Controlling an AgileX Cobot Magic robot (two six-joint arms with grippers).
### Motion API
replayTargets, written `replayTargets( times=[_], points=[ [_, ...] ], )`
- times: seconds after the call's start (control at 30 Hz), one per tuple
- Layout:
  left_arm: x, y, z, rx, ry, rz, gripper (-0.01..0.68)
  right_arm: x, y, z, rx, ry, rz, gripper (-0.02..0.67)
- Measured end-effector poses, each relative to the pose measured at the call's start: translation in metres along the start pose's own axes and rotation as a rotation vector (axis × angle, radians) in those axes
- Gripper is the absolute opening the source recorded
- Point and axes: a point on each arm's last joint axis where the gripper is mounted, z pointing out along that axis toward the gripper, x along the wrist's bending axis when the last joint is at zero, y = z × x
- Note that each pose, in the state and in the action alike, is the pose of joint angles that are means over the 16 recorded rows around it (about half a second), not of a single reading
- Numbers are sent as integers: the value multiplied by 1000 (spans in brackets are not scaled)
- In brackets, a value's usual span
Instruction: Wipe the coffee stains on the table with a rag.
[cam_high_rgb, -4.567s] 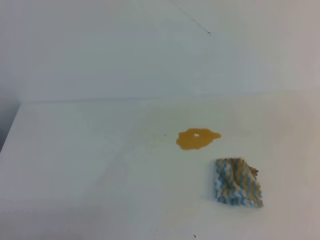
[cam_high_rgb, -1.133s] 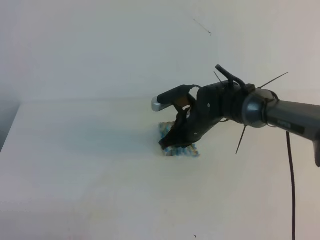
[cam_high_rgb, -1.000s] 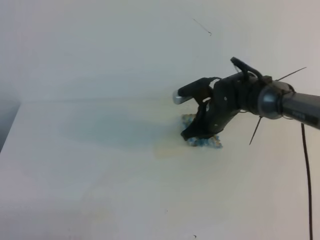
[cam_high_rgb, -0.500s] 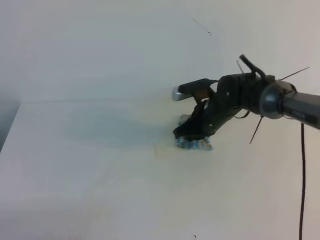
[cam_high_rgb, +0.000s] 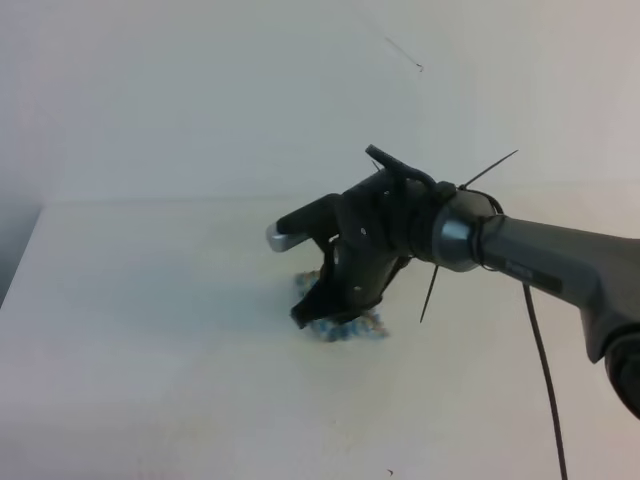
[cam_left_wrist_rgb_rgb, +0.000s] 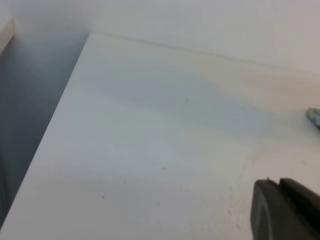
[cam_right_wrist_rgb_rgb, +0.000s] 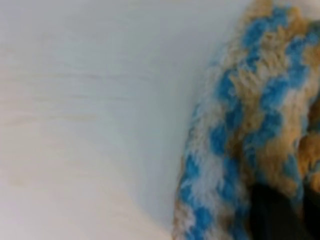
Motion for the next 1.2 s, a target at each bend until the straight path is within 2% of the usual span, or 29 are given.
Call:
replayTargets(
  times=[0.2, 0.37, 0.5, 0.67, 0.83, 1.2],
  points=[
    [0, 0, 0, 0, 0, -1, -1, -47, 2, -35, -7, -182, 68, -4],
    [0, -1, 0, 0, 0, -1, -1, -79, 6, -100, -116, -235, 140, -4],
    [0, -1, 0, 0, 0, 0, -1, -91, 0, -161, -231, -228, 178, -4],
    [0, -1, 0, 0, 0, 0, -1, -88, -22, -206, -319, -192, 202, -4],
    [0, 0, 0, 0, 0, 1, -1, -73, -49, -195, -328, -139, 206, -4],
    [0, 0, 0, 0, 0, 1, -1, -46, -92, -98, -217, -58, 201, 8]
  ],
)
